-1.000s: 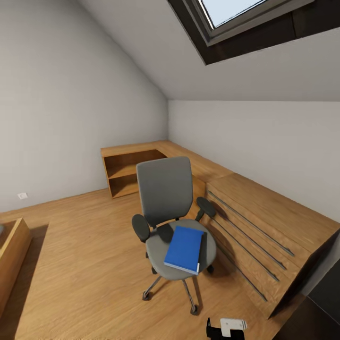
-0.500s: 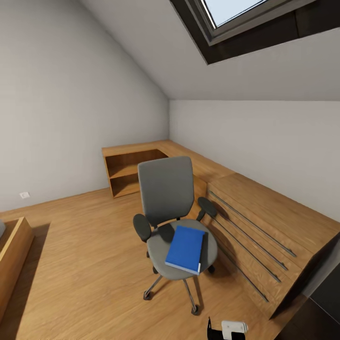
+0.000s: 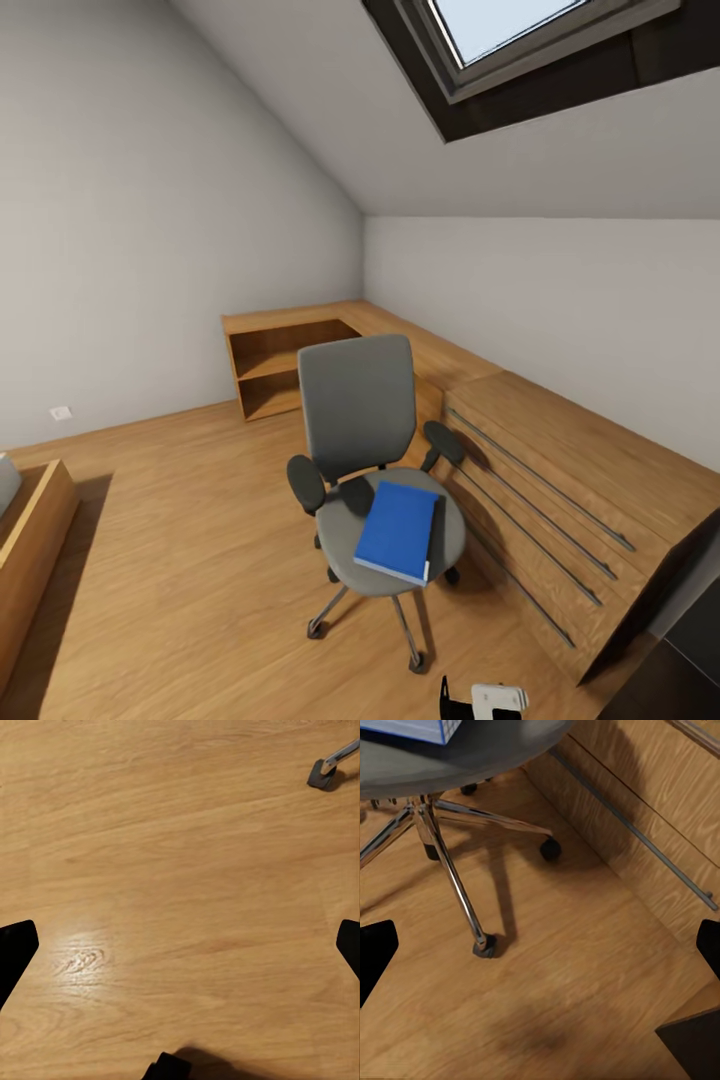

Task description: In the bedroom, organize the workspace by keeping the computer under the desk, ensuring the monitor is on the desk, placing the keyboard on the desk next to the monitor, placing the mouse on the desk next to the keyboard, moving the folder from the swivel chair onto the desk next to the mouse, stacking the notebook on top of the folder with the pen on top of the notebook, and positioning the swivel chair next to the desk.

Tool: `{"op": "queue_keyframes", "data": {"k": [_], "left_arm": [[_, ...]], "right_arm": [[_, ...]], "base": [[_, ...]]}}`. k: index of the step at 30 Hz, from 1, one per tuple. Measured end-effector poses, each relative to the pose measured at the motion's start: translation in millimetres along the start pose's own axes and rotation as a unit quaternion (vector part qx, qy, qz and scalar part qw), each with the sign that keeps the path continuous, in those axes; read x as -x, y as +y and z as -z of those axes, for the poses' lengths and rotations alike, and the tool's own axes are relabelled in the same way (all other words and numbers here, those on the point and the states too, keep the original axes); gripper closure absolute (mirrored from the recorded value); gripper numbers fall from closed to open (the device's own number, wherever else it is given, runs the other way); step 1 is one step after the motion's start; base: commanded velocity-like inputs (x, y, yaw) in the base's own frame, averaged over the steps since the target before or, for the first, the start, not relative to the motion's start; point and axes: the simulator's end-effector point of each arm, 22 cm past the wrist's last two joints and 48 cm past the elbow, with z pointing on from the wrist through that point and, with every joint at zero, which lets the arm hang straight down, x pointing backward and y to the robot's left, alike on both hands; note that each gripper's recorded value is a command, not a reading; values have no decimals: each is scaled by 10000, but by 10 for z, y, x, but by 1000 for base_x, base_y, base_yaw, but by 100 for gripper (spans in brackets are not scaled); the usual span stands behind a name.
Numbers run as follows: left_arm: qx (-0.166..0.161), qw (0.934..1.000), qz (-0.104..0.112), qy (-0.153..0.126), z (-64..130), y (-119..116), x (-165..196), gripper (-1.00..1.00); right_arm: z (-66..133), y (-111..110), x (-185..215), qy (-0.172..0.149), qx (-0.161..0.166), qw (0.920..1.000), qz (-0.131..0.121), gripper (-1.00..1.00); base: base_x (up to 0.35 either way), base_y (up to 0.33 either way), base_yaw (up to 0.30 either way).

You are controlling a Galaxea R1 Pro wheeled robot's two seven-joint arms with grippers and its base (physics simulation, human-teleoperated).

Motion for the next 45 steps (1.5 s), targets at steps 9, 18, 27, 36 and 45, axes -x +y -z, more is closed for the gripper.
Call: {"op": "queue_keyframes", "data": {"k": [9,18,27,36,45], "left_arm": [[-23,10000,-7,-47,10,-16,34,-100],[-20,10000,-28,-26,11,-14,9,-100],[-224,9997,57,-89,50,-165,-47,-100],[-160,9979,286,-550,99,-240,285,-100],[-163,9968,361,-688,113,-247,296,-100]], "right_arm": [[13,-9,19,-45,-1,10000,7,-100],[15,-7,19,-46,6,10000,10,-100],[75,-91,-139,38,19,9999,155,-100],[35,-137,-74,-8,-28,9999,135,-100],[31,-155,-83,-6,-31,9999,133,-100]], "base": [[0,0,49],[0,0,6],[0,0,0],[0,0,0],[0,0,200]]}}
